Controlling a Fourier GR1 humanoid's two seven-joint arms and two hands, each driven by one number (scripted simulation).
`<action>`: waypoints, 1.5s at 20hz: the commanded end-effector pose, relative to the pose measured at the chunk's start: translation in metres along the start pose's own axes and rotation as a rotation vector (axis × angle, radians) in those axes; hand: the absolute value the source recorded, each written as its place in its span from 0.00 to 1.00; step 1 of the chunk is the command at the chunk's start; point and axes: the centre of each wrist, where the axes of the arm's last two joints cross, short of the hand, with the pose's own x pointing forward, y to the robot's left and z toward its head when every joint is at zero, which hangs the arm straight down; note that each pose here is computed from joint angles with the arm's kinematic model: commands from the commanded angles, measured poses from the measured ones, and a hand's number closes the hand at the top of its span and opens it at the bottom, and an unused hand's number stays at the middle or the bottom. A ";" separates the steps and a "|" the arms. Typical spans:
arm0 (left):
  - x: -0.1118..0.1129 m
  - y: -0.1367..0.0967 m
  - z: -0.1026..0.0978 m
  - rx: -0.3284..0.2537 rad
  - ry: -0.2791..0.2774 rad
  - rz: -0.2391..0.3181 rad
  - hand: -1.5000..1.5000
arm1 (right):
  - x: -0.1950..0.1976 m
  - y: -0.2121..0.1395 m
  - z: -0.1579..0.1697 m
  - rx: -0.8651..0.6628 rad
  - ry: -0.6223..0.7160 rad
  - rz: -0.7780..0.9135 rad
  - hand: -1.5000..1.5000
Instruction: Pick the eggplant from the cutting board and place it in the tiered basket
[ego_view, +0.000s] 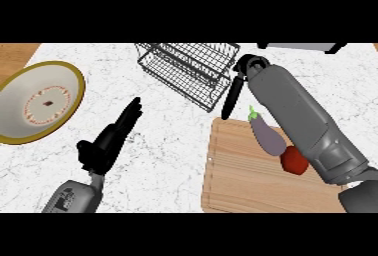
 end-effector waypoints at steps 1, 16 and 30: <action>0.003 -0.006 -0.004 -0.021 -0.014 -0.004 0.50 | 0.023 -0.005 0.011 0.156 0.152 0.272 0.00; -0.006 0.019 -0.003 0.016 -0.004 -0.001 0.50 | 0.068 -0.003 0.027 0.142 0.302 0.432 0.00; -0.022 0.012 0.004 0.072 0.033 0.000 0.50 | 0.045 0.031 -0.017 0.255 0.390 0.471 0.00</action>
